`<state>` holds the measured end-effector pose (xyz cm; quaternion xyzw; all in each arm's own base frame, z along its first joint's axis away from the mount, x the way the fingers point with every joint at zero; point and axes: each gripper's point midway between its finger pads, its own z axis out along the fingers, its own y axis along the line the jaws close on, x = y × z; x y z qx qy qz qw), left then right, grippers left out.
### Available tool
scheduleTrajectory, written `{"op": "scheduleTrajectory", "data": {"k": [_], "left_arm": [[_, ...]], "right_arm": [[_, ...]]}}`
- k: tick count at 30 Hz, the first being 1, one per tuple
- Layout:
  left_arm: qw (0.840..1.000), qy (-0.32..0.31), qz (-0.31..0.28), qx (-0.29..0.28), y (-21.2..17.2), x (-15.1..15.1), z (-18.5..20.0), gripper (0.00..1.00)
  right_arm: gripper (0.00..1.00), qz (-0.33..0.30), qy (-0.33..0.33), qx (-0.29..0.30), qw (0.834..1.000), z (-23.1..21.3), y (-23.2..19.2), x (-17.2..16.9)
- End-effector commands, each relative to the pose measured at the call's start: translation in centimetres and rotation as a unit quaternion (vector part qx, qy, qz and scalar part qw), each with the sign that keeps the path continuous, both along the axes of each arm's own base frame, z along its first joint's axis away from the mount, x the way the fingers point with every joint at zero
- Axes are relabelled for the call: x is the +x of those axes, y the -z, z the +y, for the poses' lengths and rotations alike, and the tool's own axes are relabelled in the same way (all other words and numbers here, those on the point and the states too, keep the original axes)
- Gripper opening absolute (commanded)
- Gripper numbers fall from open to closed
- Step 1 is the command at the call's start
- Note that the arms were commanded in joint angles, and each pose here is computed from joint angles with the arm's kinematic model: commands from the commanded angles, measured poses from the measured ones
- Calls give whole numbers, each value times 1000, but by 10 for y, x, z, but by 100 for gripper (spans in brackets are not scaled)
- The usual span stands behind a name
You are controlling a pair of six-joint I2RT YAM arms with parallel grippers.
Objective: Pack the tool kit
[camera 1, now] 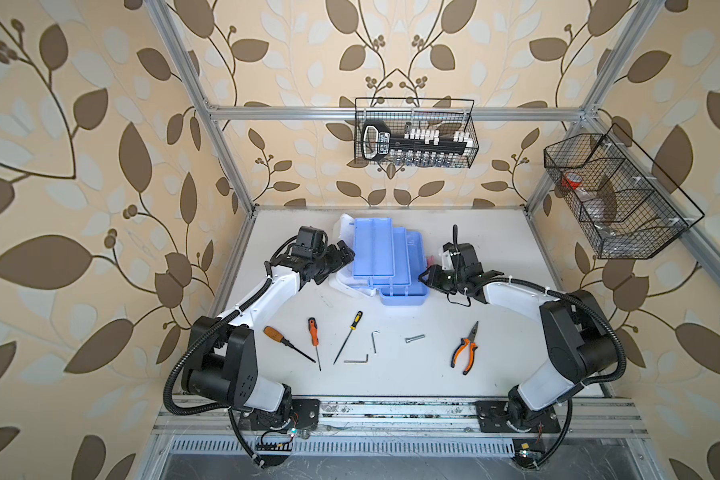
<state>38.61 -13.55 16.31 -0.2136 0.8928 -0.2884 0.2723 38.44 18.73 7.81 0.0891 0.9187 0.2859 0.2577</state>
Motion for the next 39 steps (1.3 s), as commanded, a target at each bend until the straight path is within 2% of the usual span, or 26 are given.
{"op": "scheduleTrajectory", "data": {"k": [1,19,39], "left_arm": [[999,-17,-24,-16,-11,6,4,99],[999,-33,21,-25,41,16,10,99],[997,-57,30,-34,53,20,31,99]], "right_arm": [[38,-3,-3,-10,1000,2,1,7],[38,9,-5,2,1000,4,10,9],[38,19,3,8,1000,-2,21,9]]}}
